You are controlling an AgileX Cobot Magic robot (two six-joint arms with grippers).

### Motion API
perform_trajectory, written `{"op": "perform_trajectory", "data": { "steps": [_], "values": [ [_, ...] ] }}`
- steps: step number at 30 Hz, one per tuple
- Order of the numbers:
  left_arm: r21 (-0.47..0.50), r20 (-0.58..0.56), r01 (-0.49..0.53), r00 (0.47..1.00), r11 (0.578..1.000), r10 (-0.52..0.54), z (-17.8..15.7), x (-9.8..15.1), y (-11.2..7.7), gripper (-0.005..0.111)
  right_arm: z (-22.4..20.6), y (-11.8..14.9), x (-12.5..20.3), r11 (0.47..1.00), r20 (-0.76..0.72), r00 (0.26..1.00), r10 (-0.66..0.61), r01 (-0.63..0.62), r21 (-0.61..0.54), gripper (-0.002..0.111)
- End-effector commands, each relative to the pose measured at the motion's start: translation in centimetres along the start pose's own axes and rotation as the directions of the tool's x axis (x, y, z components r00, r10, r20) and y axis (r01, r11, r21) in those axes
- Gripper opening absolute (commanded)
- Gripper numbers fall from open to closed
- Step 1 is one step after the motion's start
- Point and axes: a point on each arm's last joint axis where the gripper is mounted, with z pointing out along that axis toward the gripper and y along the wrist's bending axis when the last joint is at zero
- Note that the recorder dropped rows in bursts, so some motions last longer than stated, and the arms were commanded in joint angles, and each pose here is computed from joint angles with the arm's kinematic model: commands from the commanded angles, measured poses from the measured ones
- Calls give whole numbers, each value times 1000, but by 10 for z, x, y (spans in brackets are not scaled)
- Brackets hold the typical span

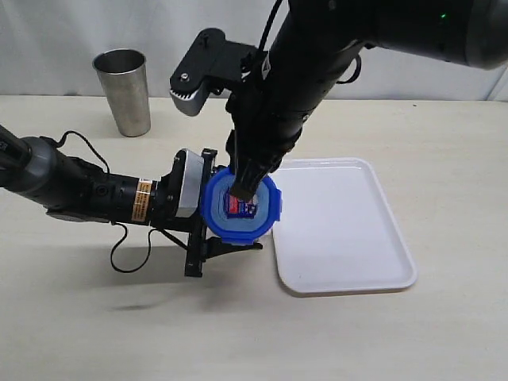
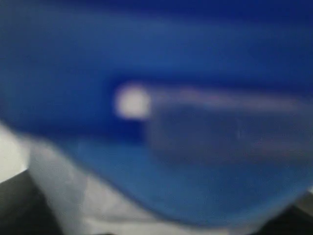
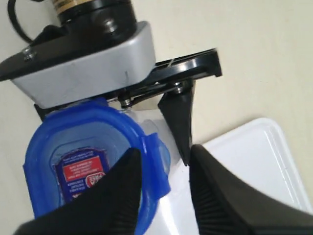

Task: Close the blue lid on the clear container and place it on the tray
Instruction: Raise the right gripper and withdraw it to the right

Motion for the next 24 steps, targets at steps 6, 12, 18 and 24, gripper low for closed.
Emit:
{"op": "perform_trajectory", "data": {
  "steps": [6, 12, 18, 24],
  "values": [
    [-44, 64, 158, 986, 986, -155, 1, -8, 5, 0, -52, -3, 2, 989, 116, 987, 107, -118, 90, 32],
    [-101, 101, 394, 918, 914, -384, 0, -8, 13, 0, -75, -3, 5, 972, 167, 970, 178, -200, 123, 25],
    [-133, 151, 567, 822, 813, -548, -1, -8, 18, 0, -91, 2, 13, 957, 215, 949, 230, -261, 125, 5],
    [-140, 158, 567, 822, 812, -547, 0, -8, 19, 0, -94, 19, 40, 949, 226, 939, 261, -292, 118, 5]
  ]
}}
